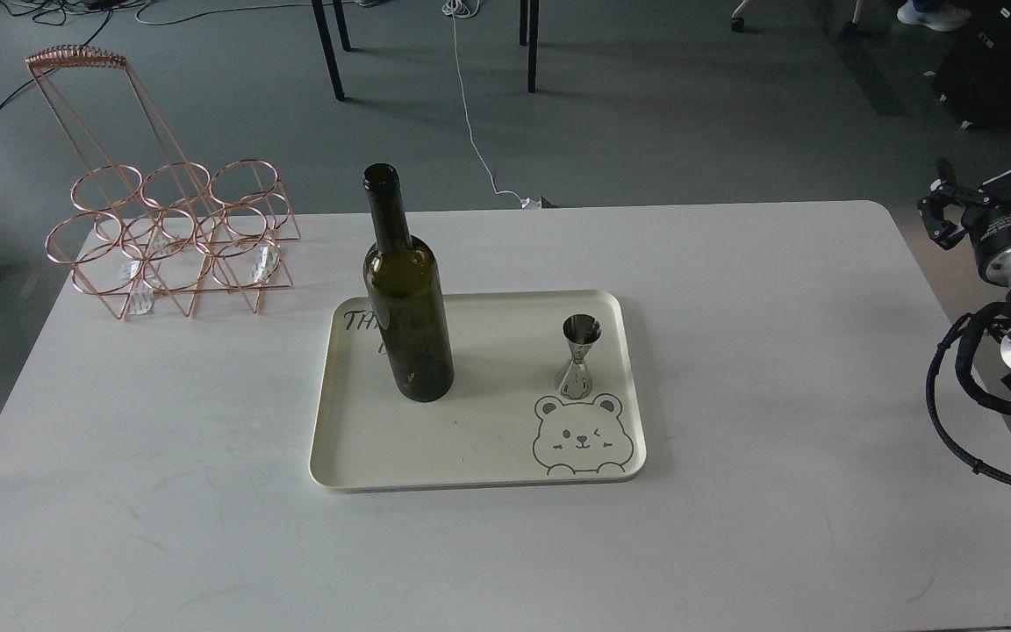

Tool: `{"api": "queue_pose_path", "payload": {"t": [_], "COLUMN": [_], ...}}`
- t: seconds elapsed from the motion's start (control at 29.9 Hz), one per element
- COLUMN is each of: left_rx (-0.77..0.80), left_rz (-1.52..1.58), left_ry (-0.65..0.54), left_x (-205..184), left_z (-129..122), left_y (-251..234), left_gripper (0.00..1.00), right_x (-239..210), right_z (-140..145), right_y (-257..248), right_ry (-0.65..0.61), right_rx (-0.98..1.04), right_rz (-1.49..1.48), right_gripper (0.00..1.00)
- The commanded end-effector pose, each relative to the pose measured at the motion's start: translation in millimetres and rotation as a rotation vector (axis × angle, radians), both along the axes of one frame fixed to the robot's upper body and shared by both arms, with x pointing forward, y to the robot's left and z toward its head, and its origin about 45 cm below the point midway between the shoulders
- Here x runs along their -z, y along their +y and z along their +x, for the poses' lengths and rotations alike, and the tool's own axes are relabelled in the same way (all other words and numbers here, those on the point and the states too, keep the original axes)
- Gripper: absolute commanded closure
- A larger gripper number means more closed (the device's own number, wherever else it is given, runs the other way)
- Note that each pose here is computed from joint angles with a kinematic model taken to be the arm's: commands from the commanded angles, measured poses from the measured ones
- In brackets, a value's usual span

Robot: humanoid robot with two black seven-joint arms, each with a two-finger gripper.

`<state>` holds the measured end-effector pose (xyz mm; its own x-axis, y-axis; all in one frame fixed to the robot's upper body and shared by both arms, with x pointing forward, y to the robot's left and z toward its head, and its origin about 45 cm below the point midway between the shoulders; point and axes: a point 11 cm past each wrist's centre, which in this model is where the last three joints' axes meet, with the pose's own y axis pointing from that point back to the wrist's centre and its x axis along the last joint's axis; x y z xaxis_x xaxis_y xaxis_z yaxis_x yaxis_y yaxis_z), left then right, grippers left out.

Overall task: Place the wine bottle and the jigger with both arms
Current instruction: 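Raise the right arm from rest toward the tray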

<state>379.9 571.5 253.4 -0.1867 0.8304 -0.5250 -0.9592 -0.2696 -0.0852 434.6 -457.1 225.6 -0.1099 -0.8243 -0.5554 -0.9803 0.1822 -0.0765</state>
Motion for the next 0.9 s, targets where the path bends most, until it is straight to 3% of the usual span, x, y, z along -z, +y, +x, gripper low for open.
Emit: {"api": "queue_pose_path", "payload": {"t": [0.0, 0.43, 0.63, 0.87], "left_rx": [-0.003, 0.005, 0.009, 0.009], "left_rz": [-0.003, 0.006, 0.002, 0.003], "left_ry": [-0.008, -0.008, -0.021, -0.022], "left_x": [-2, -7, -10, -9], "left_z": [1, 3, 7, 6], "left_y": [0, 0, -3, -3], "left_gripper": [0.01, 0.01, 0.01, 0.01], "right_x": [1, -41, -84, -112], "right_z": [0, 22, 28, 15], "right_y": [2, 20, 58, 115], "right_ry": [0.000, -0.058, -0.101, -0.187], "right_rx": [-0.002, -0.107, -0.297, -0.521], "right_rz": [0.003, -0.151, -0.474, -0.867], "right_gripper": [0.01, 0.01, 0.01, 0.01]}}
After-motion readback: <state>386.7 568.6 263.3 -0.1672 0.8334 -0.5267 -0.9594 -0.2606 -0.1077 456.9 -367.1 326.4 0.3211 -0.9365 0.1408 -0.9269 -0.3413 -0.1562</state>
